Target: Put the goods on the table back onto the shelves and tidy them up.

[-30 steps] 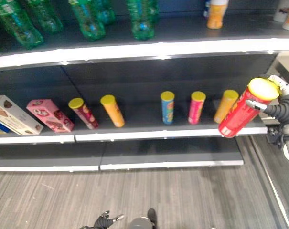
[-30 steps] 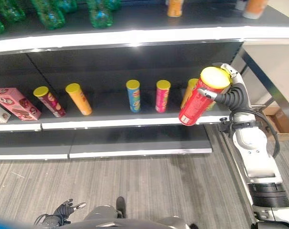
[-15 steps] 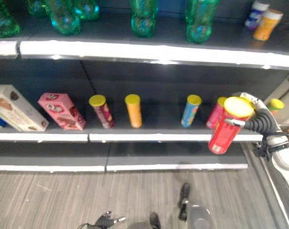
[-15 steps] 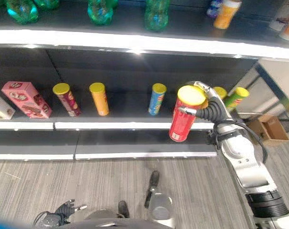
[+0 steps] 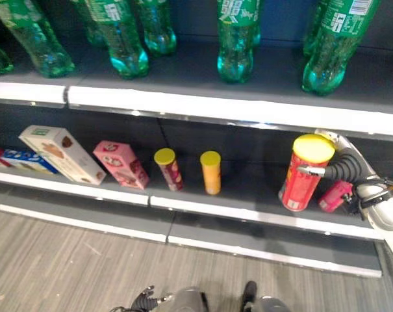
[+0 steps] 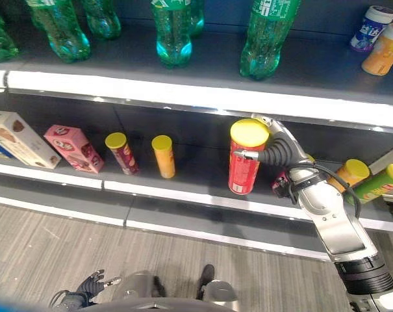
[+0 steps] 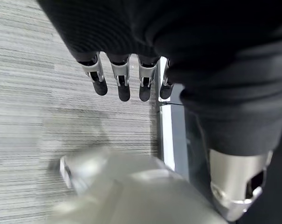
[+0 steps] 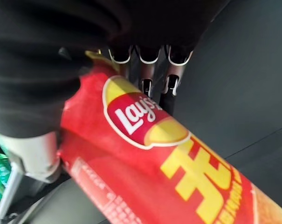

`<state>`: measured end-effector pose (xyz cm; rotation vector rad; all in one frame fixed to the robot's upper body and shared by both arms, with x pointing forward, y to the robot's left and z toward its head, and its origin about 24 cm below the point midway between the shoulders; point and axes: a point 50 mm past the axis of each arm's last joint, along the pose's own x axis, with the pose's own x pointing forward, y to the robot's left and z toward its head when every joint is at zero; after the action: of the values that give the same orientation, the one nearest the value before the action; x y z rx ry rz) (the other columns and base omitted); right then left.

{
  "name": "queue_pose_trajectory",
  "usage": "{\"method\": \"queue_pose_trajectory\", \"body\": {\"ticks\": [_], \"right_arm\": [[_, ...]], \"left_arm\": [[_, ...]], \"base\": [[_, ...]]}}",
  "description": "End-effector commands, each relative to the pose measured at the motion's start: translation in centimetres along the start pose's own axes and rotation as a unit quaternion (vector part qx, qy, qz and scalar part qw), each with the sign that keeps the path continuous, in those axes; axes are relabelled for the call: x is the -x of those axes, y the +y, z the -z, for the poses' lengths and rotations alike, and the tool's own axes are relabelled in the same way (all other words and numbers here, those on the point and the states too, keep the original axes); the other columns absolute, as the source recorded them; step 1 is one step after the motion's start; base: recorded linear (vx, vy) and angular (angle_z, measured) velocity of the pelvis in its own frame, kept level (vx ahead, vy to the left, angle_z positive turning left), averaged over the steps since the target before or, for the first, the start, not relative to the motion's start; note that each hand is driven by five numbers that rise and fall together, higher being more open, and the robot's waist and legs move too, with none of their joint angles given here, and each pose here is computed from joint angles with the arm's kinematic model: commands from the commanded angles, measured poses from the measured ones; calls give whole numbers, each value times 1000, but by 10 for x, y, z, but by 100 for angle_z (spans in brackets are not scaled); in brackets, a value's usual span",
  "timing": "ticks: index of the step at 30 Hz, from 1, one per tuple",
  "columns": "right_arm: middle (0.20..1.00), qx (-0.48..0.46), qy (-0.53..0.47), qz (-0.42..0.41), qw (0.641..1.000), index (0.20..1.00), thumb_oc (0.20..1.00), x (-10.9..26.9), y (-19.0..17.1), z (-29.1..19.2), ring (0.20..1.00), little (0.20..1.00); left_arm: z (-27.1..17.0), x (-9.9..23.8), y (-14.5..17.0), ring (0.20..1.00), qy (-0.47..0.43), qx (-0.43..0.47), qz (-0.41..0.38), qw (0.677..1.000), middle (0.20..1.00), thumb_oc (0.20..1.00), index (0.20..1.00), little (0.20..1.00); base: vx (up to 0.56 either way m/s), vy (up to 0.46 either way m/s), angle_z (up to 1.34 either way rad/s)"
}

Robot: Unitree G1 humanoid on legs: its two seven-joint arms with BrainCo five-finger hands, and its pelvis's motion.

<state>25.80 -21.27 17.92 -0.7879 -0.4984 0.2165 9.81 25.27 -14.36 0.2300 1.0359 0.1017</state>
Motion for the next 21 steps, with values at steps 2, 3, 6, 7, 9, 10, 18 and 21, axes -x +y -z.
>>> {"method": "queue_pose_trajectory", "body": {"ticks": [2, 3, 6, 7, 9, 10, 18, 21], "right_arm": [[200, 17, -92, 9, 996, 200, 200, -16, -15, -30, 200, 200], [200, 26, -91, 4, 996, 200, 200, -16, -15, -31, 200, 200], [200, 24, -87, -6, 996, 200, 200, -17, -9, -30, 200, 200], [200, 23, -84, -9, 996, 200, 200, -18, -7, -29, 200, 200], [200, 12, -82, -18, 996, 200, 200, -20, 2, -28, 200, 200], [200, 16, -77, -20, 997, 200, 200, -20, 5, -26, 200, 200], [200, 84, -17, -47, 995, 200, 200, -25, 24, 0, 200, 200], [200, 111, 2, -51, 993, 200, 200, -21, 24, 8, 200, 200]], "left_arm": [[-8, -3, 6, 1000, -14, 0, -18, 1000, 1000, 1000, 1000, 1000], [-9, -4, 5, 1000, -14, -3, -17, 1000, 1000, 1000, 1000, 1000], [-7, -3, 5, 1000, -12, -24, -10, 1000, 1000, 1000, 1000, 1000], [-7, -3, 6, 1000, -13, -32, -11, 999, 1000, 1000, 1000, 1000], [-3, -2, 10, 1000, -6, -37, -17, 999, 1000, 1000, 1000, 1000], [-1, -1, 12, 1000, -2, -37, -21, 999, 1000, 1000, 1000, 1000], [8, 1, 13, 1000, 13, -42, -31, 999, 1000, 1000, 1000, 1000], [11, 2, 12, 1000, 15, -43, -29, 999, 1000, 1000, 1000, 1000]], "base": [[139, 374, -77], [157, 417, -63], [62, 358, -41], [10, 334, -66], [-15, 287, -59], [-17, 248, -39], [-6, 107, -4], [29, -45, 4]]}}
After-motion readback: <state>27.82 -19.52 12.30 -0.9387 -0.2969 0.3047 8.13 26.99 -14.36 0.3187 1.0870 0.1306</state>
